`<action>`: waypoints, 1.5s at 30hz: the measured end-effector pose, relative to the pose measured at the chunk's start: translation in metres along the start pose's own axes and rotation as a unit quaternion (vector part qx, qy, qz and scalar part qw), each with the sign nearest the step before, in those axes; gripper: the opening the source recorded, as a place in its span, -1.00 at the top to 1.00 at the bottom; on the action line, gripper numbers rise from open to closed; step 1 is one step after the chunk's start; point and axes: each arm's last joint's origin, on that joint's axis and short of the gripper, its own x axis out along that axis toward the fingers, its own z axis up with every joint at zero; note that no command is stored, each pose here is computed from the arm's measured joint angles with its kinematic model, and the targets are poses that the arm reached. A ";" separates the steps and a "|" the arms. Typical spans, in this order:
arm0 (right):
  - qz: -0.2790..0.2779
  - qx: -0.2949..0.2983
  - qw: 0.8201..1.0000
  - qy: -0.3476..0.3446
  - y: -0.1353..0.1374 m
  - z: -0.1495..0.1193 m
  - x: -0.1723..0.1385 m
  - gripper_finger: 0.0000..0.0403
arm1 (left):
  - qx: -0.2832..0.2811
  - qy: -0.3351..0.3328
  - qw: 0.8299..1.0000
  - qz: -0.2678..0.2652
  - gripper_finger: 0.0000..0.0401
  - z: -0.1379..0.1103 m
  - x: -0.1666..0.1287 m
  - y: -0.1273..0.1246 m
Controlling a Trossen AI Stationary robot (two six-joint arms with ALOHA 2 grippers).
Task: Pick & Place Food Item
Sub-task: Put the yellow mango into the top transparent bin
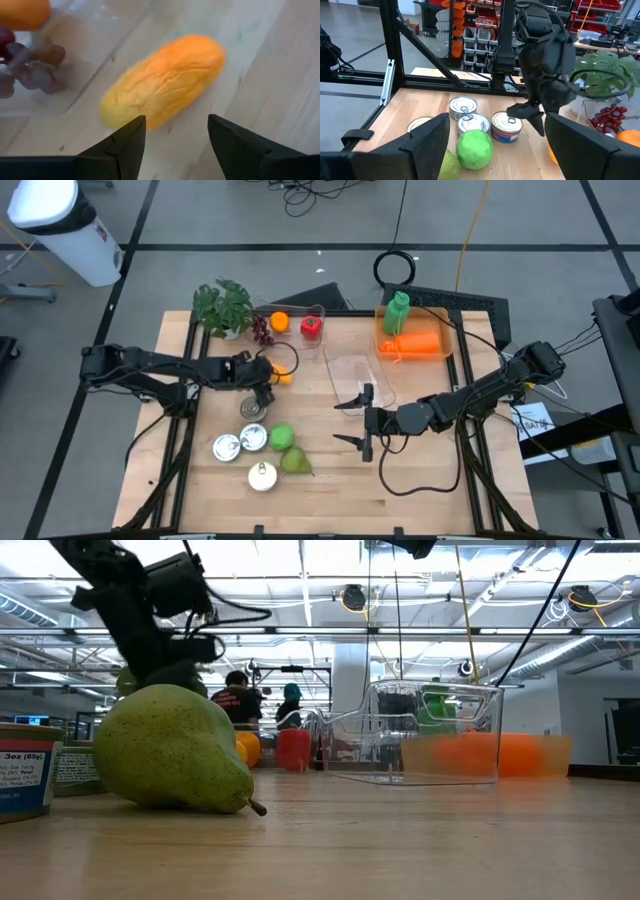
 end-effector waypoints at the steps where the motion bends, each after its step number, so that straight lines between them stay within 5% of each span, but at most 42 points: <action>1: 0.000 0.000 1.000 0.000 0.000 0.000 0.000 -0.52 | -0.022 -0.007 1.000 -0.003 -0.13 0.005 -0.002 -0.001; 6: 0.000 0.000 1.000 0.000 0.000 0.000 0.000 -0.52 | -0.080 -0.042 0.996 -0.025 -0.14 0.017 -0.003 -0.004; 15: 0.000 0.003 1.000 0.002 0.000 0.000 0.000 -0.52 | 0.030 -0.066 0.996 0.043 -0.14 0.020 -0.003 0.001; 29: 0.001 0.002 1.000 0.003 0.000 -0.001 0.000 -0.52 | 0.189 -0.025 0.981 0.036 -0.13 0.017 0.006 0.006; 45: 0.001 0.002 1.000 0.003 0.000 -0.001 0.000 -0.52 | 0.178 0.026 0.980 0.081 -0.13 0.015 0.049 0.019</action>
